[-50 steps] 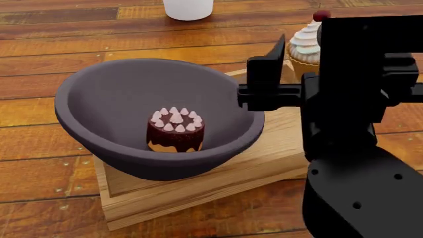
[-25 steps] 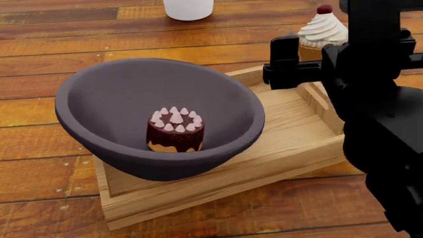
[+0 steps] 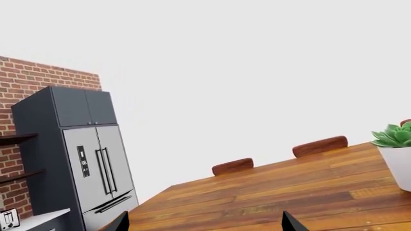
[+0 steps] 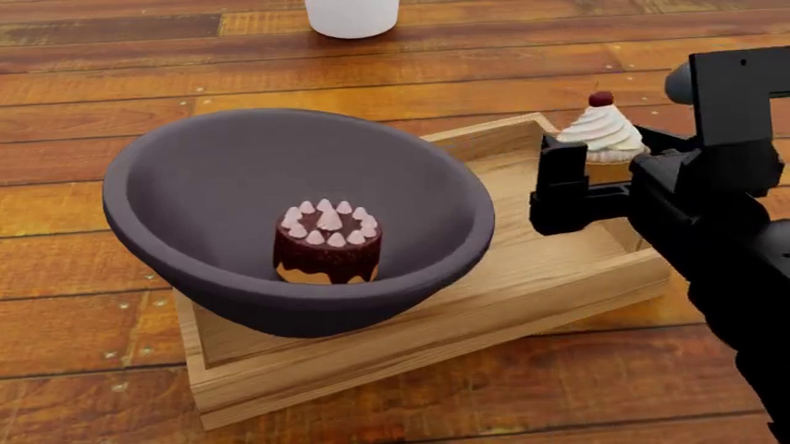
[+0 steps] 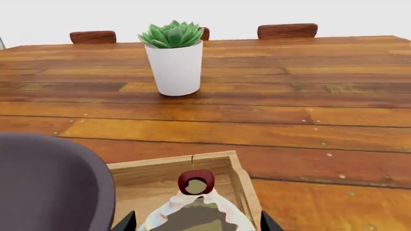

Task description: Pick up the bowl with cake and place it on the tray. Pick up the cupcake and place it on the tray.

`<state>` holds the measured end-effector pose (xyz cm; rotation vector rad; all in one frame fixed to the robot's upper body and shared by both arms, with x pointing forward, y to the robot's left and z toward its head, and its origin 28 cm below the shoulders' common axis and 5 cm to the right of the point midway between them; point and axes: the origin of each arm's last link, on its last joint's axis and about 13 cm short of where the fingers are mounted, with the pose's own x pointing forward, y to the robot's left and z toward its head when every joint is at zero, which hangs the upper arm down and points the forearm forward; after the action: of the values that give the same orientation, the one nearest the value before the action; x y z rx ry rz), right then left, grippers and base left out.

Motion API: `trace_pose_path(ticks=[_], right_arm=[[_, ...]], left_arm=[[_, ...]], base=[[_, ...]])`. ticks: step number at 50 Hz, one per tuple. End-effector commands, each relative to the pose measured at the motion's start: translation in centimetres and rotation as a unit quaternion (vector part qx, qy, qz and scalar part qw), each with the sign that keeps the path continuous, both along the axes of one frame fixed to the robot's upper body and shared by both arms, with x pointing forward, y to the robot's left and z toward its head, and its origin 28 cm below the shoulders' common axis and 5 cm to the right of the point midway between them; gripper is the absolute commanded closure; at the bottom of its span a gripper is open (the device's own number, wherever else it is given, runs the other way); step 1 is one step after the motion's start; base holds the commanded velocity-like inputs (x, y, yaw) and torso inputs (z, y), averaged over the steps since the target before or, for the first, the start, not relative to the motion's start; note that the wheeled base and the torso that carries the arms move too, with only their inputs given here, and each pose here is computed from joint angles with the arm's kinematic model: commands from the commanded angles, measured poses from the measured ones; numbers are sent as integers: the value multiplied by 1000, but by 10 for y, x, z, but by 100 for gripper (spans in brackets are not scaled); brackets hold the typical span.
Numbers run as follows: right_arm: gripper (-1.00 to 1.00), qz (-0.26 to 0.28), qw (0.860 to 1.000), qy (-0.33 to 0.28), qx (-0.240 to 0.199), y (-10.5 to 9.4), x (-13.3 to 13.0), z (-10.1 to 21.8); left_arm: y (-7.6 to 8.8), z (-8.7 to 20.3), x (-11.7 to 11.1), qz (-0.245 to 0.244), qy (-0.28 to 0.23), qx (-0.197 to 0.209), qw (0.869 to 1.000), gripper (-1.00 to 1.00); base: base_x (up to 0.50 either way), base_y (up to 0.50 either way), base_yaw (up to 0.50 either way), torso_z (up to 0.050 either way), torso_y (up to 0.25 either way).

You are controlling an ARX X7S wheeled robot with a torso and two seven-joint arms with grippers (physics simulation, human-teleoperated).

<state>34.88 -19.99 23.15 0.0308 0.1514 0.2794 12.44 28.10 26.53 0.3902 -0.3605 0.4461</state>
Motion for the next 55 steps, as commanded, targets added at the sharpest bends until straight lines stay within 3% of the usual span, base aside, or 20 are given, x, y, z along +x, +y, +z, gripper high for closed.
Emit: trace_pose_path(ticks=[1,14,52,53,55], right_arm=[[100,52,998,4,23,-15,4,-20],[100,103,994,17,39,-19,2,-39],[100,92,994,33,42,-18,12,-55],[-100,91,994,34,42,-19,11,-56],[-100,90,994,34,43,-19,10,-56]], left_arm=[[-3,0,3,-1,3,5,1000,-100],[-4,-2,3,-1,5,4,1000,-100],[-3,-2,6,-1,9,3,1000,-100],[-4,-2,7,-1,10,3,1000,-100],[-4,-2,6,-1,9,4,1000,-100]], base=[[0,0,0,0,0],[0,0,0,0,0],[0,0,0,0,0],[0,0,0,0,0],[0,0,0,0,0]])
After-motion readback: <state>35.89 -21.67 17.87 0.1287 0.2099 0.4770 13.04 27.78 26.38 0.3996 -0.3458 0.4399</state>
